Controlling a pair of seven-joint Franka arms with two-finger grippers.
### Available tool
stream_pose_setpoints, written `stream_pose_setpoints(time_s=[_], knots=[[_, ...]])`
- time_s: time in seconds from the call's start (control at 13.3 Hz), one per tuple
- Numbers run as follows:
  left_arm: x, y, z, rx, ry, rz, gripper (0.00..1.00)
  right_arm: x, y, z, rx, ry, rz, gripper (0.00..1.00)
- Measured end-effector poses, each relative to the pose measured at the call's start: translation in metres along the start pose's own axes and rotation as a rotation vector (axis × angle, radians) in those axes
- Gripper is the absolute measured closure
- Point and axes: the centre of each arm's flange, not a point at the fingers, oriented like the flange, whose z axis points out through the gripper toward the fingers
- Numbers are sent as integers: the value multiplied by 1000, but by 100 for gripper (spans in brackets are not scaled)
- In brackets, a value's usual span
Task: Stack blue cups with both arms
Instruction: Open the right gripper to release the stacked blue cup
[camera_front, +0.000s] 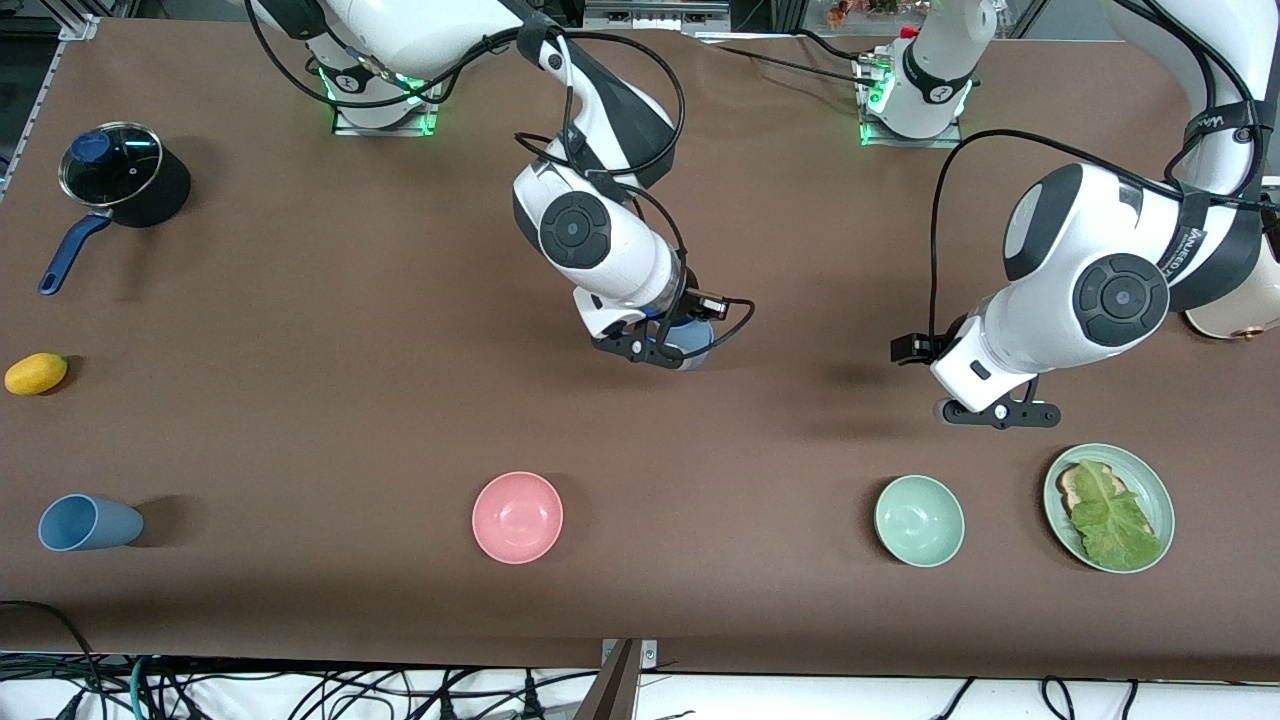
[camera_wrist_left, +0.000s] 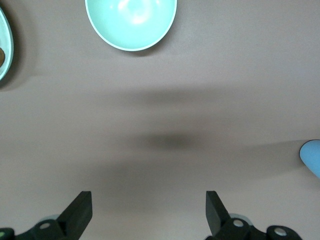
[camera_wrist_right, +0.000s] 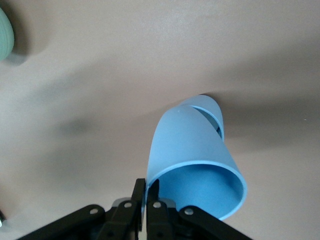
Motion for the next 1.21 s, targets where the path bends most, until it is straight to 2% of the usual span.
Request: stream_pose_setpoints(time_s=[0.6, 0.68, 0.98, 1.21], knots=[[1, 0, -5, -2, 9, 2, 0, 7, 6, 12, -14, -8, 12, 96], [1, 0, -10, -5, 18, 2, 0, 7, 6, 13, -15, -8, 12, 91], [-9, -2, -46, 1, 56, -3, 0, -11, -2, 21, -64, 43, -60, 47], [-26, -6, -79, 6, 89, -13, 0, -9, 3, 15, -119, 36, -83, 12]])
